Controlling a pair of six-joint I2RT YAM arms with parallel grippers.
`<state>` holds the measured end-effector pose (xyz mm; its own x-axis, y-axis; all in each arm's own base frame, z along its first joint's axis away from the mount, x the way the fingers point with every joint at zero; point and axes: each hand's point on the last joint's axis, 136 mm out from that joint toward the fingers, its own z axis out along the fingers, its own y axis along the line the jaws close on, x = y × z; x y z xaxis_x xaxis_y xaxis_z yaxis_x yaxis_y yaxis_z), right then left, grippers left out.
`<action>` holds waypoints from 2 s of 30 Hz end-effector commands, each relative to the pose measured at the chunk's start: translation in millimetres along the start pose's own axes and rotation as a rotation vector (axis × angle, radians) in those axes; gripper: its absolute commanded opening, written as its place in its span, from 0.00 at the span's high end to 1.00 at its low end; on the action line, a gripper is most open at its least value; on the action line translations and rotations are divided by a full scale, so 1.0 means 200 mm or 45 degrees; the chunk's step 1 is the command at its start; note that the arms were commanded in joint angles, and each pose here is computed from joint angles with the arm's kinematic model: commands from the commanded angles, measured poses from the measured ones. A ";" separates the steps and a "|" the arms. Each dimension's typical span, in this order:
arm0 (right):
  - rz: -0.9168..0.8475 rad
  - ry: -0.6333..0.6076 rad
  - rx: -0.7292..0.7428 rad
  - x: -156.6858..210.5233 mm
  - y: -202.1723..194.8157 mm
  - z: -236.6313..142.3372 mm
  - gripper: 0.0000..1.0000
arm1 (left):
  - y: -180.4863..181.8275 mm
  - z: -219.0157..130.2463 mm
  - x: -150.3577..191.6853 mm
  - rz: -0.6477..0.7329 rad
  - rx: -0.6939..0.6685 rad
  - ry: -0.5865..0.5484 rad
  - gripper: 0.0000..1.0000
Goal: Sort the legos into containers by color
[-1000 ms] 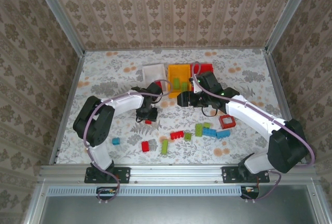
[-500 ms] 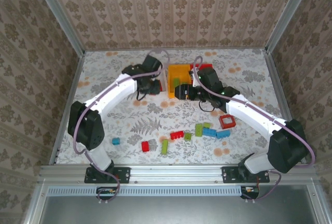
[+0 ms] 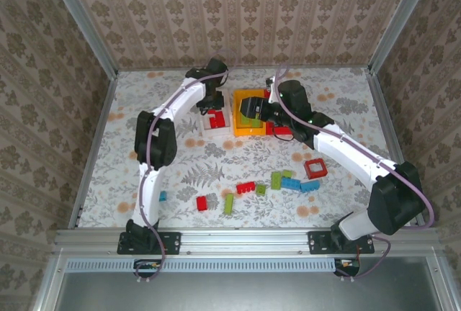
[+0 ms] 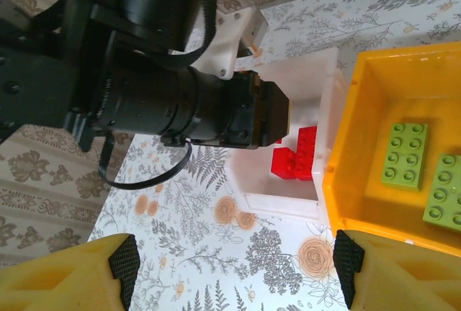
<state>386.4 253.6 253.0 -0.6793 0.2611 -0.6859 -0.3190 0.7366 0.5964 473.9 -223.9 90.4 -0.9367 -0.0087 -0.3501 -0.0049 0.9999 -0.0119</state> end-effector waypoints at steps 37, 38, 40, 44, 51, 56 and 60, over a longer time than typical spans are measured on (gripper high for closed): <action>-1.166 0.731 -0.486 1.62 0.76 0.44 0.19 | 1.05 -1.34 0.95 -0.613 -0.111 -0.486 0.43; -1.172 0.734 -0.474 1.64 0.77 0.48 0.19 | 1.08 -1.35 0.98 -0.617 -0.120 -0.490 0.43; -1.188 0.741 -0.449 1.69 0.77 0.54 0.19 | 1.11 -1.38 1.03 -0.626 -0.130 -0.497 0.43; -1.241 0.775 -0.394 1.78 0.77 0.64 0.19 | 1.14 -1.42 1.07 -0.634 -0.138 -0.506 0.42; -1.272 0.767 -0.268 1.87 0.73 0.79 0.19 | 1.18 -1.46 1.14 -0.631 -0.151 -0.501 0.42; -1.279 0.771 -0.194 1.90 0.70 0.86 0.21 | 1.19 -1.47 1.16 -0.633 -0.153 -0.495 0.42; -1.291 0.784 -0.129 1.91 0.67 0.91 0.27 | 1.19 -1.48 1.16 -0.628 -0.152 -0.498 0.43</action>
<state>200.5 576.8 25.1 -0.2503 -0.7244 -0.6423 -0.9413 0.3372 -0.0135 158.6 7.3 276.6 -0.6388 -0.4348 -0.6347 -0.4384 0.8837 -0.1641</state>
